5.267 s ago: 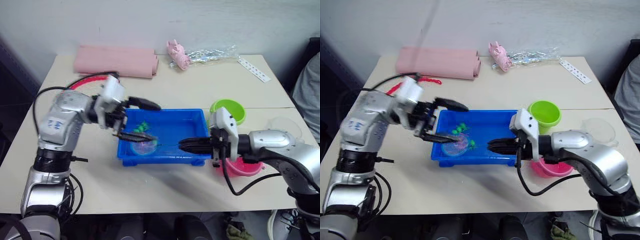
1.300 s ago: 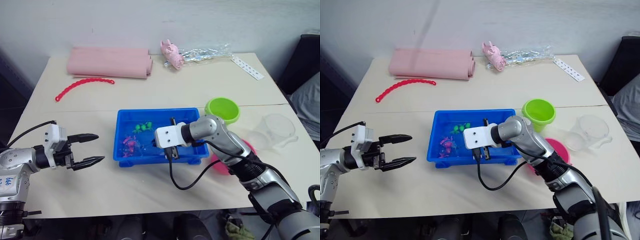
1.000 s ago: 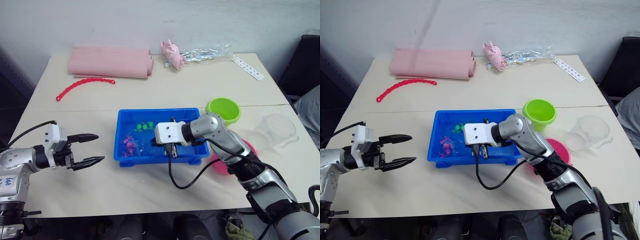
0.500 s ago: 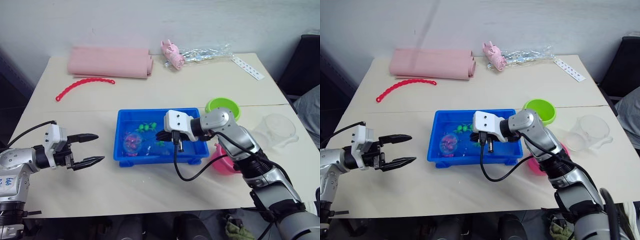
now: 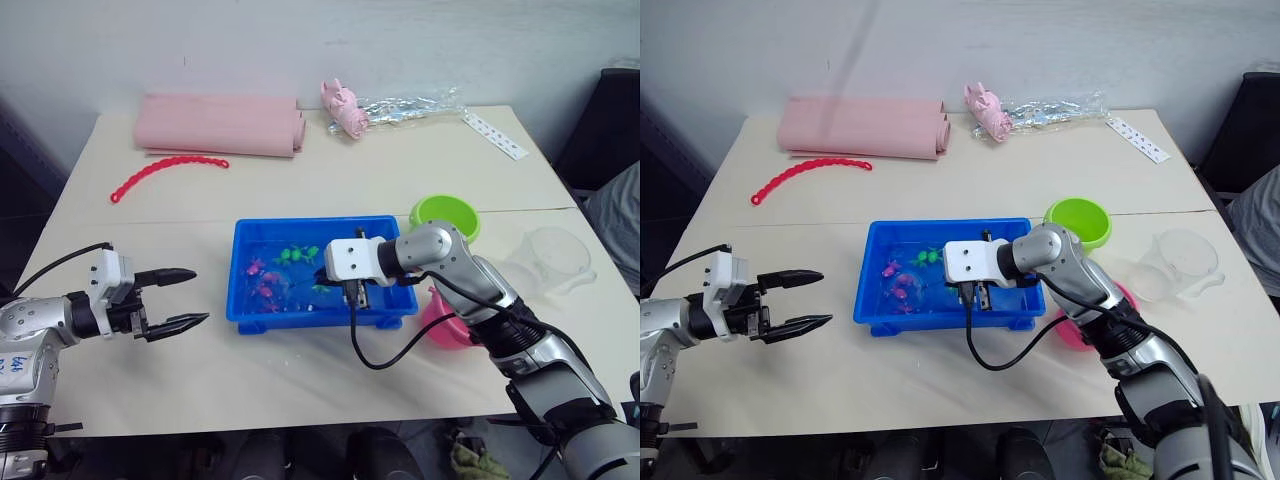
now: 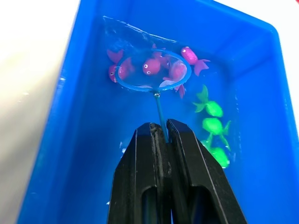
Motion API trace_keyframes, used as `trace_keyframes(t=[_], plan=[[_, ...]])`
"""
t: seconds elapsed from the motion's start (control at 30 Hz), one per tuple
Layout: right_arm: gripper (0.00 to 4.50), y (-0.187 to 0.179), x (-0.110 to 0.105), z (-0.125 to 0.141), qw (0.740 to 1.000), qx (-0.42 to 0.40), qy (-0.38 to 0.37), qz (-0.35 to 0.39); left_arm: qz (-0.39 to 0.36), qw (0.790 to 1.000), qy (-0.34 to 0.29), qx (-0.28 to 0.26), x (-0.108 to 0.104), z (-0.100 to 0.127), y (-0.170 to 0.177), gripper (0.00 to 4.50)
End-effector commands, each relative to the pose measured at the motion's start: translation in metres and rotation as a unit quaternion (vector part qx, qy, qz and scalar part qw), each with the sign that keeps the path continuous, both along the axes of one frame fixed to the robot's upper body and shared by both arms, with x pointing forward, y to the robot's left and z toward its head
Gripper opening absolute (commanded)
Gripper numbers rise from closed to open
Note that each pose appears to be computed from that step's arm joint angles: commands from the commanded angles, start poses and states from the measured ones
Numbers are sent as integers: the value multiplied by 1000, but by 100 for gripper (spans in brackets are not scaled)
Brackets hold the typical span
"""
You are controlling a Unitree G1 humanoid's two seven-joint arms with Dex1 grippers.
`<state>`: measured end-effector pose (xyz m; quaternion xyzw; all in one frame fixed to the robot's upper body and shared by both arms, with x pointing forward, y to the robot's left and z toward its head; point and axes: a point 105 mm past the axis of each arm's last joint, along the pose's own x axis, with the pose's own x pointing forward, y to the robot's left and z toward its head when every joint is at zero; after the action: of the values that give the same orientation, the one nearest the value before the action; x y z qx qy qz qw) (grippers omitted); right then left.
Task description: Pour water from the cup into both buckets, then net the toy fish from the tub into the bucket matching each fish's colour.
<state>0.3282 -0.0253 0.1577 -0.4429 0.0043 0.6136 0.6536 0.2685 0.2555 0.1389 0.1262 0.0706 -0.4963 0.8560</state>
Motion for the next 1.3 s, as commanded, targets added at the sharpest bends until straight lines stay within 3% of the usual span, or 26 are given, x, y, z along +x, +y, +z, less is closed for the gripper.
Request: trace_keyframes(t=[0.03, 0.2, 0.57, 1.0, 1.3], plan=[[0, 3, 3, 17, 999, 32, -16, 4, 2, 1000, -16, 6, -2, 7, 2, 447], [0, 2, 6, 25, 999, 49, -15, -2, 4, 1000, -15, 5, -2, 6, 2, 447], [0, -16, 20, 16, 999, 4, -52, -3, 5, 1000, -17, 2, 0, 5, 0, 447], [0, -8, 1, -6, 998, -25, -24, 52, -6, 1000, -18, 2, -4, 8, -2, 447], [0, 7, -5, -6, 997, 43, 57, 33, -43, 999, -16, 18, -3, 19, -11, 447]])
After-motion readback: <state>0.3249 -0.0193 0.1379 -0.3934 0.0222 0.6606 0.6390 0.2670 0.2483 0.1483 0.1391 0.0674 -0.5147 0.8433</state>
